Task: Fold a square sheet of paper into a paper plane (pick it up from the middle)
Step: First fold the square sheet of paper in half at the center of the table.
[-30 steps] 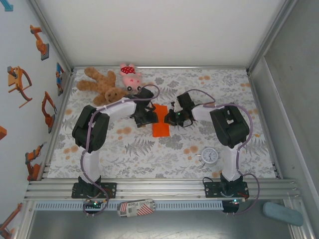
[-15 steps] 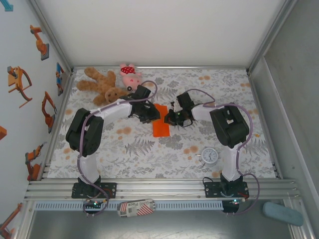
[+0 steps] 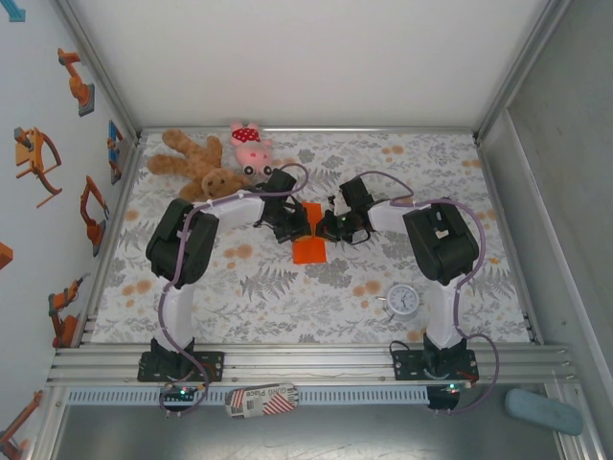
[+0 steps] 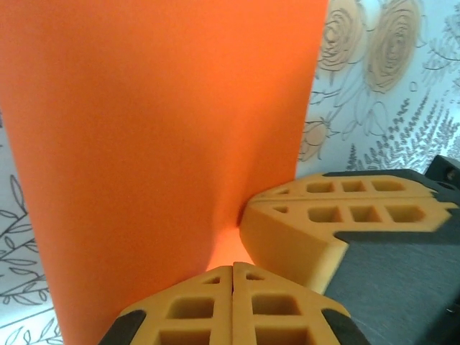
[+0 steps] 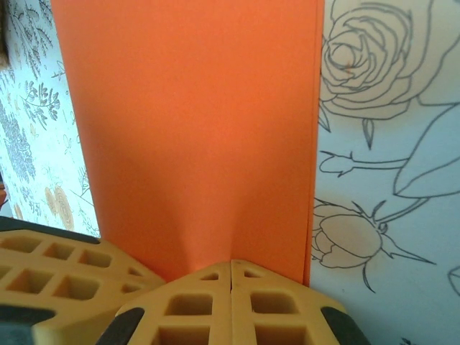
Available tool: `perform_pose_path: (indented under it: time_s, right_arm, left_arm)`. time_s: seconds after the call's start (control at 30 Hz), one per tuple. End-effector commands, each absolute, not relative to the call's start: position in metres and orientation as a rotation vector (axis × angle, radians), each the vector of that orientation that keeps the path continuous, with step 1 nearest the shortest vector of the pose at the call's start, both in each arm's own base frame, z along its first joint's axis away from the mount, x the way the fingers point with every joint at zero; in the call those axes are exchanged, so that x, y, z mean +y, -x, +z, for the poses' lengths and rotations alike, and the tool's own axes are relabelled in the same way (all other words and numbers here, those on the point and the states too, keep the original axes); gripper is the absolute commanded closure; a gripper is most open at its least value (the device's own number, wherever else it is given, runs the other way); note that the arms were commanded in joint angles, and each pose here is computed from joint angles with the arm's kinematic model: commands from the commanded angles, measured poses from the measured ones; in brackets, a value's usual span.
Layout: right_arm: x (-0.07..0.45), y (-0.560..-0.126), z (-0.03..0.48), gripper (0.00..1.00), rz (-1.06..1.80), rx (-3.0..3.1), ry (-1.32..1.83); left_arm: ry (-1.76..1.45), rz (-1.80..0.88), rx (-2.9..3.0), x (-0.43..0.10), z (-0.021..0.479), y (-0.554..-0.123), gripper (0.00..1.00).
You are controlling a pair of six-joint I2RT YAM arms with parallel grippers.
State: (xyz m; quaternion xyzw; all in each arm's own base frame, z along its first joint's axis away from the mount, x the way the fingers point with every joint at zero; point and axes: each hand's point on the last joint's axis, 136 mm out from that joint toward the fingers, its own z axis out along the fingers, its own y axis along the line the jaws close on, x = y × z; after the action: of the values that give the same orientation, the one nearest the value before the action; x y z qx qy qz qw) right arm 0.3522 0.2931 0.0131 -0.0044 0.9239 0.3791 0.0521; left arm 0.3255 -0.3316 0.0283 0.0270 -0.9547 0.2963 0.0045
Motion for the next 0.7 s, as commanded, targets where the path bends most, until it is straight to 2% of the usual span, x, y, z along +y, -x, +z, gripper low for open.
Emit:
perform_pose_path:
  time_s: [0.0,0.67]
  right_arm:
    - [0.240,-0.297,-0.074,1.00,0.754,3.149,-0.147]
    - [0.228,-0.290,-0.086,1.00,0.650,3.193,-0.113]
  left_arm:
    - [-0.094,0.896,-2.968,-0.332,0.024,-0.323,0.98]
    - [-0.162,0.795,-2.974,-0.300,0.003,-0.320,0.98]
